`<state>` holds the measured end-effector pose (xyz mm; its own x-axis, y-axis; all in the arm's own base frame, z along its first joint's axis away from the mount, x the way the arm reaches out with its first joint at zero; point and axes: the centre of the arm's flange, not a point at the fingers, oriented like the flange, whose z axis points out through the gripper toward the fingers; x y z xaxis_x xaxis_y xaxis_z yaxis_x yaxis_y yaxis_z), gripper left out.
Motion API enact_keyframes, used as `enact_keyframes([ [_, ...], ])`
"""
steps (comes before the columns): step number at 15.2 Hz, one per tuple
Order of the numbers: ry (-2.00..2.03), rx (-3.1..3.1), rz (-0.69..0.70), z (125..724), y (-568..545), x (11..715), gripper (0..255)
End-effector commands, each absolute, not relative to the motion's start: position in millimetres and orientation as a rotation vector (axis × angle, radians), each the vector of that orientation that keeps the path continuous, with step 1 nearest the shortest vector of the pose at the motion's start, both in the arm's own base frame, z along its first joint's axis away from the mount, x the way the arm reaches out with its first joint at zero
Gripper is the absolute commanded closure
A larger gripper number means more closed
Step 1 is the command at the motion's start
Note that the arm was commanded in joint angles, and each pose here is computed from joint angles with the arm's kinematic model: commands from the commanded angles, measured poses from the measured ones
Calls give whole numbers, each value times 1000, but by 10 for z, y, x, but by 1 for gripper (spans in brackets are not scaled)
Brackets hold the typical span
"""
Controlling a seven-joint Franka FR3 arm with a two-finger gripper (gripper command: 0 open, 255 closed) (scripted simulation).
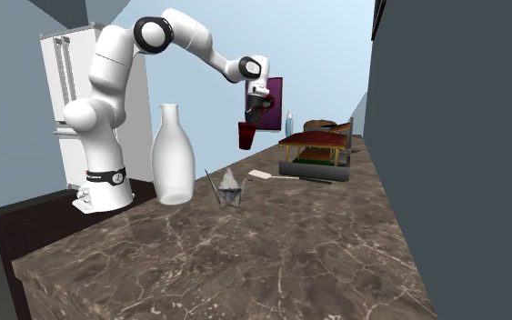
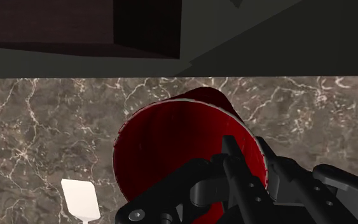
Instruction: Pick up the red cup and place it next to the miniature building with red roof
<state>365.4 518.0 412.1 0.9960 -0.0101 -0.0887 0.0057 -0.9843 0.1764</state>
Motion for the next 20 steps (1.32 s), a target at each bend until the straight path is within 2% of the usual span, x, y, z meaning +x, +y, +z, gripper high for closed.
enact_keyframes([
  [1,-3,2962,-132,4016,5182,3659,255],
  [8,-3,2962,-132,3642,5182,3659,255],
  [16,-3,2962,-132,3642,5182,3659,255],
  [17,-3,2962,-132,3642,5182,3659,0],
  [20,-3,2962,-132,3642,5182,3659,0],
])
